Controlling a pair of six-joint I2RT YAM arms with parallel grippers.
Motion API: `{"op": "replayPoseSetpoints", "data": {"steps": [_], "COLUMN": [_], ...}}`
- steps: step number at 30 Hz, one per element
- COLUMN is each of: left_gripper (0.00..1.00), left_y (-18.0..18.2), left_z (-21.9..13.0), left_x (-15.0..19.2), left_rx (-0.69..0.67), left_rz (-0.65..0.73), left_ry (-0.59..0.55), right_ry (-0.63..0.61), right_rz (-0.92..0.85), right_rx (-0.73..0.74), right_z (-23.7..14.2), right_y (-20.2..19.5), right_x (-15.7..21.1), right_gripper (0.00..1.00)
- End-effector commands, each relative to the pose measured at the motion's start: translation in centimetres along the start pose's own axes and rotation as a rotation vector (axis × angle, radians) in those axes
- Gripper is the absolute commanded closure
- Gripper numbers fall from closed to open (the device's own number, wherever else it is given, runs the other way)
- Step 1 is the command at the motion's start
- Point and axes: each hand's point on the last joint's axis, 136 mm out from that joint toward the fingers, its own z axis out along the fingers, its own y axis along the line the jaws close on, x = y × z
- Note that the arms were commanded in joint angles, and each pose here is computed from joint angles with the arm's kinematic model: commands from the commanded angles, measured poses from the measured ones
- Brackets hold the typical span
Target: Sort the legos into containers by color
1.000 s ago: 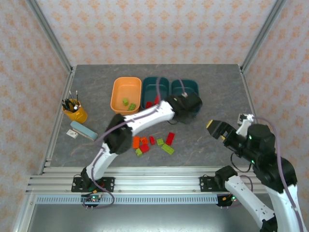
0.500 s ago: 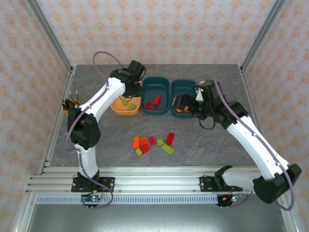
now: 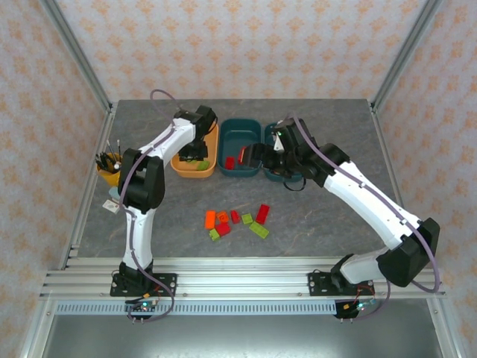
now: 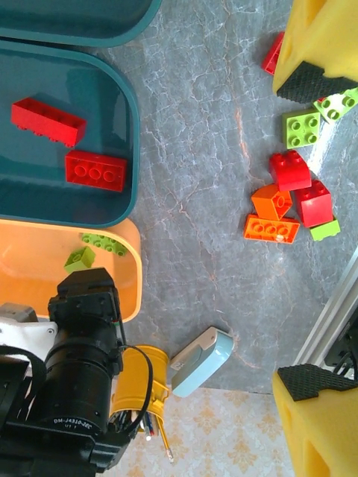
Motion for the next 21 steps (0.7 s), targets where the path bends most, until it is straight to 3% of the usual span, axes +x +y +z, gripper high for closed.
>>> {"op": "replayPoseSetpoints", "data": {"steps": [1, 10, 14, 21], "left_gripper": [0.64, 0.60, 0.52, 0.40], "left_y": [1.5, 1.1, 1.1, 1.4], "left_z": [0.3, 2.1, 2.0, -1.8], "left_x": [-0.1, 0.2, 0.4, -0.8], "left_rx": [-0.074, -0.087, -0.082, -0.038], "left_rz": [0.031, 0.056, 0.052, 0.012], "left_ry": [0.006, 0.046, 0.050, -0.028], "right_ry": [-0.029, -0.024, -0.022, -0.038], "right_rz": [0.008, 0.021, 0.021, 0.003], "right_rx": [-0.014, -0.002, 0.004, 0.047], "right_z": [0.2, 0.6, 0.6, -0.4], "right_y": [0.7, 0.3, 0.1, -0.6], "right_x": [-0.9, -0.6, -0.5, -0.6], "right_gripper": [0.08, 0.08, 0.07, 0.07]}}
